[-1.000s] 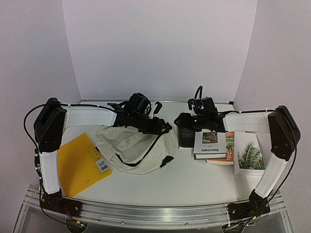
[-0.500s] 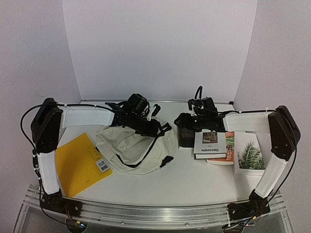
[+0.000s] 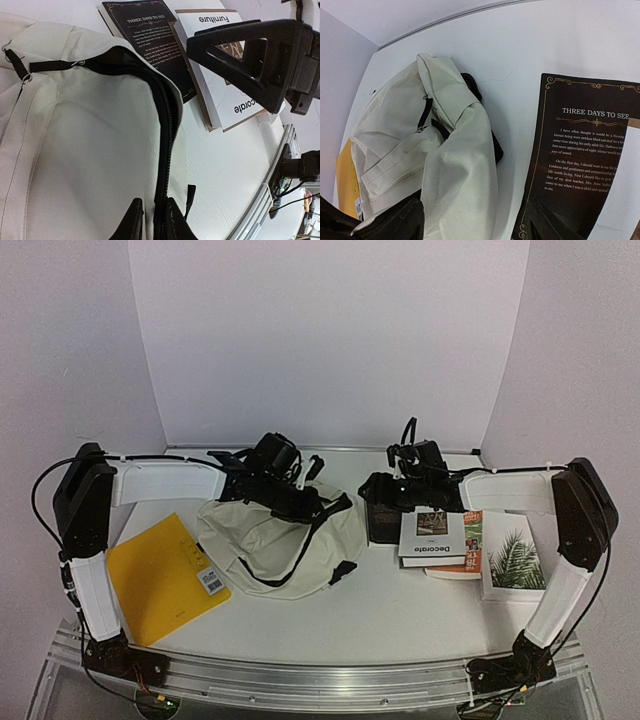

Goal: Pack the student bag
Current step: Adjust the student bag at the center of the board.

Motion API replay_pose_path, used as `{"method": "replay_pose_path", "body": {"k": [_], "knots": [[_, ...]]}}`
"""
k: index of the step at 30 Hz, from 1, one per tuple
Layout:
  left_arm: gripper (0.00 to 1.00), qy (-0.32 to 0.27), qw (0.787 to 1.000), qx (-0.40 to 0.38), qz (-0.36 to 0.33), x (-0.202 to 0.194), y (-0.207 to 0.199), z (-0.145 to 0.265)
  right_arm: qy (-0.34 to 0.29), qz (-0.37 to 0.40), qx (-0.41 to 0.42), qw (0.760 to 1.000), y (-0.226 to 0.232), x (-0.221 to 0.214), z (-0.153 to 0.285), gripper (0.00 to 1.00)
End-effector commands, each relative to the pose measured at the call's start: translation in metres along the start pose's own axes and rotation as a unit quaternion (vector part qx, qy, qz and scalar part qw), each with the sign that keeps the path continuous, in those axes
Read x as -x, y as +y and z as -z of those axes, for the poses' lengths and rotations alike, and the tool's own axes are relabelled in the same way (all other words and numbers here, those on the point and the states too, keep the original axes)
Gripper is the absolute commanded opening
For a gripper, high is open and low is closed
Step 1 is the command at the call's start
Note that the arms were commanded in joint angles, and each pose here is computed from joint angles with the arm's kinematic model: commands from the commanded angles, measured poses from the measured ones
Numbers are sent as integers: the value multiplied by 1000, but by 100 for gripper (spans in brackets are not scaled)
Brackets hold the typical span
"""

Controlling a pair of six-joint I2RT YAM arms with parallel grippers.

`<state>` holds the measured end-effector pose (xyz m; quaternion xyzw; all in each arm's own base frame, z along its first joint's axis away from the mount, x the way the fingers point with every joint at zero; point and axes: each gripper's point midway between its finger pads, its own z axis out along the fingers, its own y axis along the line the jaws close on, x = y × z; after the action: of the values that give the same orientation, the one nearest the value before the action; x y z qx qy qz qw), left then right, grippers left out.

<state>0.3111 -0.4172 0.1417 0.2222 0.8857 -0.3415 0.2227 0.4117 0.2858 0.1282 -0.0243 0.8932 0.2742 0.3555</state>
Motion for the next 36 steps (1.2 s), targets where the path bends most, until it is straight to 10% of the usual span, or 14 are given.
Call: {"method": "replay_pose_path", "body": {"k": [1,22,27,36], "knots": [[13,-34,999,11,-12,16,-7,24,-8,-2,13,1000,9,6,5,68],[0,-92,989,113,0,52,54,78,37,-21,103,994,88,-44,44,77],[0,-88,991,103,3,50,52,76,36,-26,22,999,93,-58,32,79],[0,-103,989,110,0,52,54,84,37,6,-82,996,81,-66,10,57]]}}
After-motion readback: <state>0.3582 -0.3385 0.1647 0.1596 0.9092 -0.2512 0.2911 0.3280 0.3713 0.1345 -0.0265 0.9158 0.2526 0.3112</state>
